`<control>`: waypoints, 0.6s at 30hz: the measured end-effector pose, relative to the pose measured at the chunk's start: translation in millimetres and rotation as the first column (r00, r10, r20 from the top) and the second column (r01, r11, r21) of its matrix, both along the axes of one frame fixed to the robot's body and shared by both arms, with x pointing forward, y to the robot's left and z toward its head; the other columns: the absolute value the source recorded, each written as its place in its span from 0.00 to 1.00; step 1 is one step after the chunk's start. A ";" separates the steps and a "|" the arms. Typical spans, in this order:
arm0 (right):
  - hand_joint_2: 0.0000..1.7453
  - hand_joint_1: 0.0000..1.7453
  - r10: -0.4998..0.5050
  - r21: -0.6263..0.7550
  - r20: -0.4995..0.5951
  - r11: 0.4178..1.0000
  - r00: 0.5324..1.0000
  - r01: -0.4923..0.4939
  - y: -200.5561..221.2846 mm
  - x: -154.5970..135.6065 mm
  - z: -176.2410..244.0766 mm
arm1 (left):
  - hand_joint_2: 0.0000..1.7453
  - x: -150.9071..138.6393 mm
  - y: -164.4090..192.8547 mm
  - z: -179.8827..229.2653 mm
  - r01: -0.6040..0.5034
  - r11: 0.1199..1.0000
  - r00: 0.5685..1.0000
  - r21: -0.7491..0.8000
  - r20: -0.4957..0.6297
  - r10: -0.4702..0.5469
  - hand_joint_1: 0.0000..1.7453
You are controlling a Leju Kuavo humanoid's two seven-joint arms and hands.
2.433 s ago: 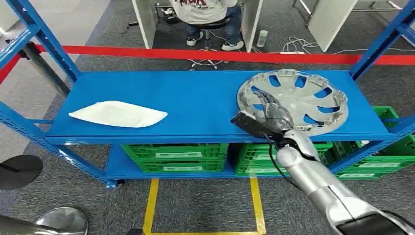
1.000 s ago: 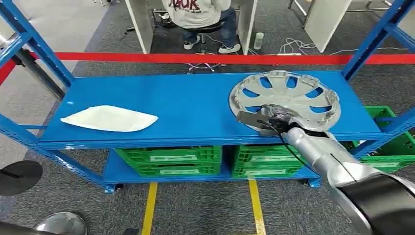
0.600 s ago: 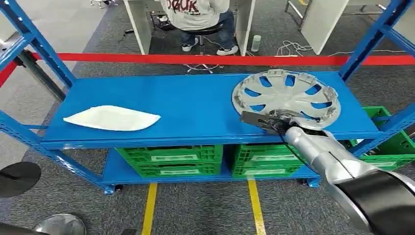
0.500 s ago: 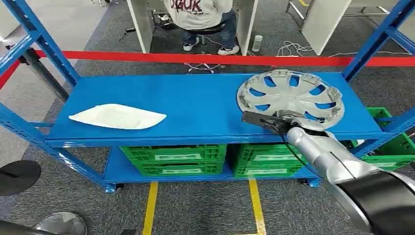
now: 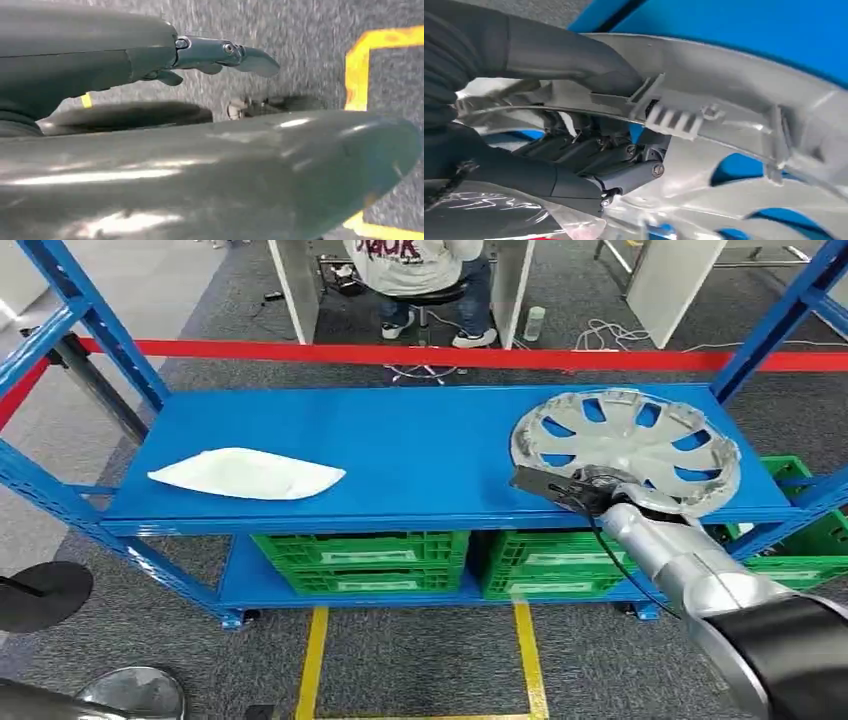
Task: Take the parts from the cabinet and place them on the table.
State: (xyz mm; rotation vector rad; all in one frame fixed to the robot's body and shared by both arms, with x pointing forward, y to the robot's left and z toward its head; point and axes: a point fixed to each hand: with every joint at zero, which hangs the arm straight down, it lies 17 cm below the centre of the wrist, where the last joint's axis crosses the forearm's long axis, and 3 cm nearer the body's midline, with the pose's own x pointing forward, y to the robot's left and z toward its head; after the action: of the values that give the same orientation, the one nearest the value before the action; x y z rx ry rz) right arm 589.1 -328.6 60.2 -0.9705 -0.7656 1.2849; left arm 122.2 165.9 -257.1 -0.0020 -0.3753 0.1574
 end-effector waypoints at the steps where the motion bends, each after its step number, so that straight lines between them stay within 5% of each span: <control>1: 1.00 1.00 0.004 0.000 0.001 1.000 1.000 -0.004 1.3 0.6 0.8 | 0.00 -0.3 0.8 -0.2 -0.014 1.000 1.000 -0.002 -0.002 0.014 0.00; 15: 1.00 1.00 0.011 -0.017 0.002 1.000 1.000 -0.011 2.9 1.3 2.1 | 0.00 -2.6 -1.4 -0.1 -0.087 0.995 0.996 -0.057 -0.012 0.086 0.00; 16: 1.00 1.00 0.010 -0.018 0.001 1.000 1.000 -0.010 2.4 1.1 1.7 | 1.00 -1.8 -1.6 0.1 -0.087 0.995 0.996 -0.057 -0.011 0.087 0.00; 18: 1.00 1.00 0.008 -0.021 -0.004 1.000 1.000 -0.008 1.3 -0.1 -0.1 | 1.00 1.4 -3.9 1.5 -0.089 0.993 0.996 -0.071 -0.001 0.090 0.00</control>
State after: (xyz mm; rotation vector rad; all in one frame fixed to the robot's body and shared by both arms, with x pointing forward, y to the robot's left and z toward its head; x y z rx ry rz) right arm 589.0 -327.3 60.1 -0.9825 -0.7545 1.3039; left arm 123.5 162.0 -255.6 -0.0555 -0.3722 0.2594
